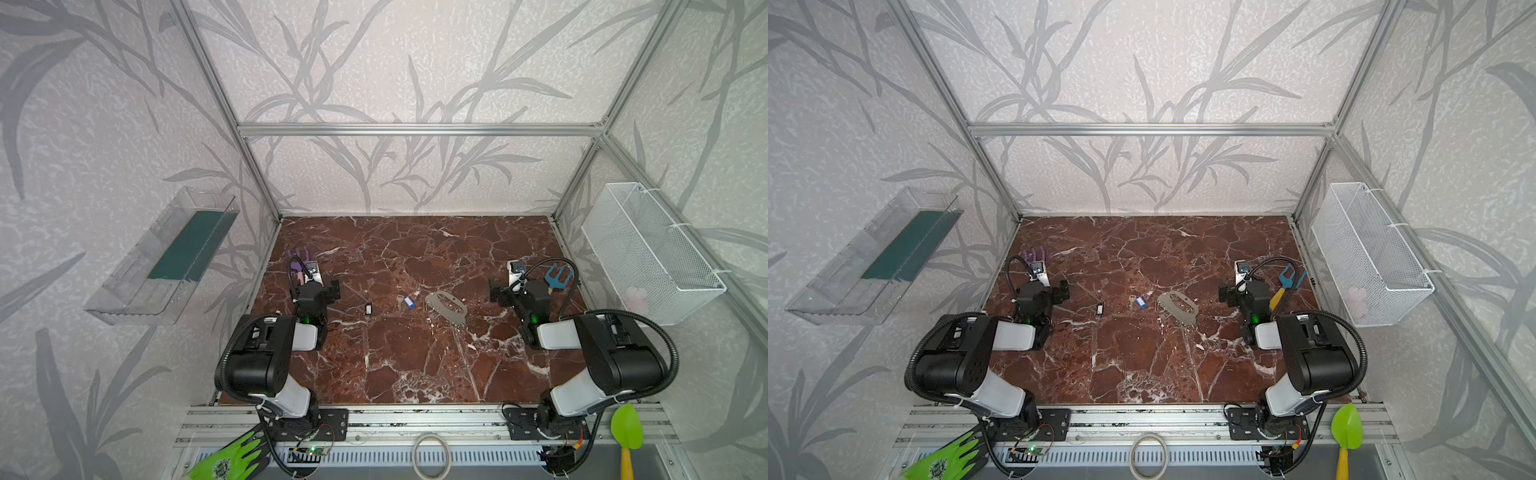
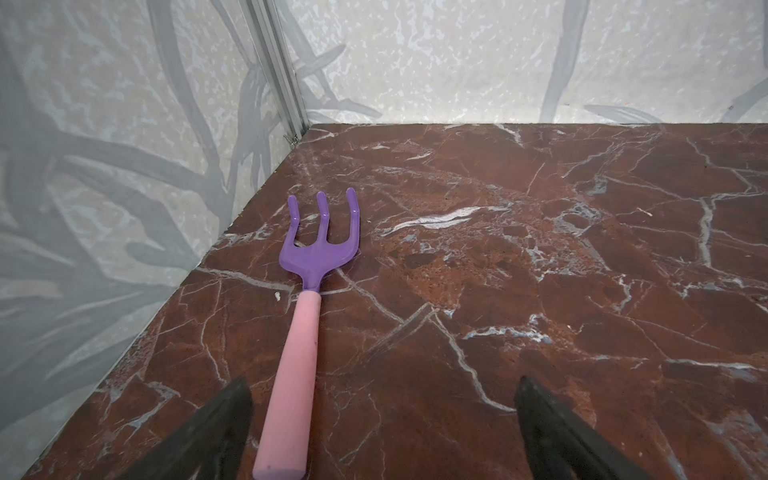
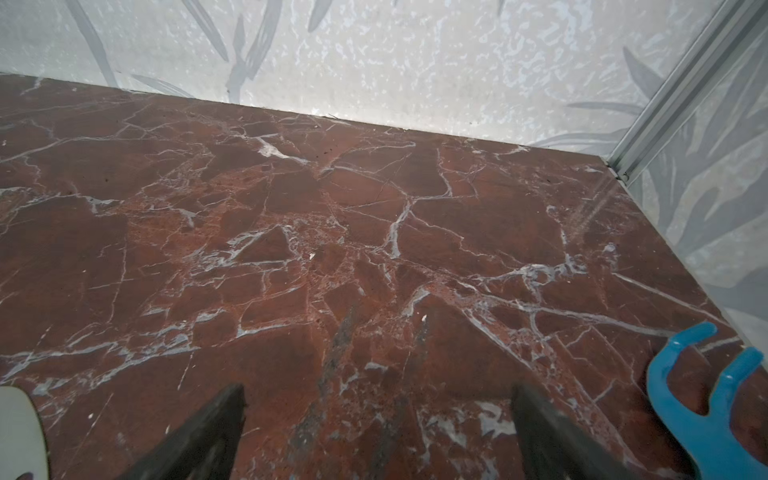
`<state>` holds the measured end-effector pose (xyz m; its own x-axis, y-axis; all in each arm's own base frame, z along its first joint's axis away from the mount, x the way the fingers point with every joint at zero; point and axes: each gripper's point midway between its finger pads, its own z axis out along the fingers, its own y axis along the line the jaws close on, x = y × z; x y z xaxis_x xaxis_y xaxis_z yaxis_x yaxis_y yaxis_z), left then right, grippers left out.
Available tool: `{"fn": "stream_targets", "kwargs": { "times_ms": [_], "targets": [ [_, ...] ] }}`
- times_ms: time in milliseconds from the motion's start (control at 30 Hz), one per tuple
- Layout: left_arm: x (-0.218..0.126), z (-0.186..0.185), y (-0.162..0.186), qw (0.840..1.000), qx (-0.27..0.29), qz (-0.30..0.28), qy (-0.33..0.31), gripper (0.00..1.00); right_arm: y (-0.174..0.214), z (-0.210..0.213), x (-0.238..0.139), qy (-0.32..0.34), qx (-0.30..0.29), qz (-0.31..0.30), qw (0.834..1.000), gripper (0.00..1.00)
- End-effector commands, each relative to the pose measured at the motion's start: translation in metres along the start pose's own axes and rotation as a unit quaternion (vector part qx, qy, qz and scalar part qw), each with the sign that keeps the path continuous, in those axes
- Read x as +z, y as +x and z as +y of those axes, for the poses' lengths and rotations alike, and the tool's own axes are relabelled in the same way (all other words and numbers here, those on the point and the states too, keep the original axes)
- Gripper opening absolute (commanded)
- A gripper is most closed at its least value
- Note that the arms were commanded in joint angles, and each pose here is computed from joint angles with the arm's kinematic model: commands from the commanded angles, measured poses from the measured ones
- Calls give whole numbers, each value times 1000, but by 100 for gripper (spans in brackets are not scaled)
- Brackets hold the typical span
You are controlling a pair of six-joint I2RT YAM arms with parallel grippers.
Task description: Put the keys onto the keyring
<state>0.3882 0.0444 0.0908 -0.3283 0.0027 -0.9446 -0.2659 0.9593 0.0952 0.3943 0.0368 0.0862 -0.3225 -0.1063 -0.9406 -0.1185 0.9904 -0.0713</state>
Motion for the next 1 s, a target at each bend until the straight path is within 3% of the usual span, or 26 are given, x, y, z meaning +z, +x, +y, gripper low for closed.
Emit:
{"fn": "stream_targets", "kwargs": {
  "times_ms": [0, 833, 967],
  "targets": [
    [2, -1, -7, 1000, -15, -10, 5, 99, -8, 3, 2, -7, -5, -11, 1000, 99],
    [2, 0, -7, 1000, -16, -10, 5, 99, -8, 2, 1, -5, -4, -12, 1000, 99],
    [-3, 13, -11, 999, -32, -24, -31, 99, -17, -1, -7, 5, -1, -27, 1000, 99]
  ]
}}
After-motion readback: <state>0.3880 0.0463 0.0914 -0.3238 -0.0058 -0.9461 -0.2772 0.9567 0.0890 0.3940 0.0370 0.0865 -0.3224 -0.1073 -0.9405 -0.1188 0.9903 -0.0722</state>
